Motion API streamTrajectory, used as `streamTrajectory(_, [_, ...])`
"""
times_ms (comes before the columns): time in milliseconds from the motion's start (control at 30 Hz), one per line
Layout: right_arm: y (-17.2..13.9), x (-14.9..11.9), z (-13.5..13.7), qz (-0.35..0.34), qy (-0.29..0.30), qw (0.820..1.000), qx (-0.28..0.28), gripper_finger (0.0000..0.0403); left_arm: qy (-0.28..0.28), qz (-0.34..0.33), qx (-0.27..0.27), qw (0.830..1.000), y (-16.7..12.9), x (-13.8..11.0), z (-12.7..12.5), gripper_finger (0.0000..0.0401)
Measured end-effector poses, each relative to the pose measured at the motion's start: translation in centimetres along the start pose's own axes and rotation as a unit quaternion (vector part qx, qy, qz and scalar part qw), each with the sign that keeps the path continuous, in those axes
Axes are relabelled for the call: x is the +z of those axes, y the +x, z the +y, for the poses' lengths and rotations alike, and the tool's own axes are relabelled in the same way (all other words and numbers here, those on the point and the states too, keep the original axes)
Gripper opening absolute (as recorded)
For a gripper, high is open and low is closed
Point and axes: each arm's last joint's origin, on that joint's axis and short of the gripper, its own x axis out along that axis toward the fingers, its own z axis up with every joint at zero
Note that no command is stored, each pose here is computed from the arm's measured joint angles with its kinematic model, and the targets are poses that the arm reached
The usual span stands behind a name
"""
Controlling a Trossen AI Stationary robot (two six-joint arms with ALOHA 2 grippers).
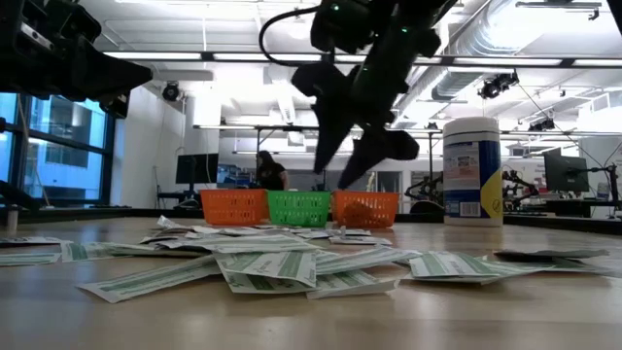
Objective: Pick & Place First Aid Supplies
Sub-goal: Put the towelette pack into the green bin
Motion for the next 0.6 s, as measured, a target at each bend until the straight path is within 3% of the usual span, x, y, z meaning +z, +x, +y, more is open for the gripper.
streamTrajectory(233, [0.8, -1.5, -1.5, 0.004, -0.024, 0.997, -0.071, 0.0202, 0.000, 0.000, 0.000, 1.000, 0.0, 0.0, 0.0, 0.0001])
streamTrajectory(400, [0.7, -1.3, -2.1, 0.004, -0.149, 0.983, -0.103, 0.0202, 0.000, 0.000, 0.000, 1.000, 0.0, 0.0, 0.0, 0.0001])
streamTrajectory(600, [1.0, -1.1, -2.5, 0.037, -0.311, 0.946, -0.090, 0.0202, 0.000, 0.000, 0.000, 1.000, 0.0, 0.0, 0.0, 0.0001])
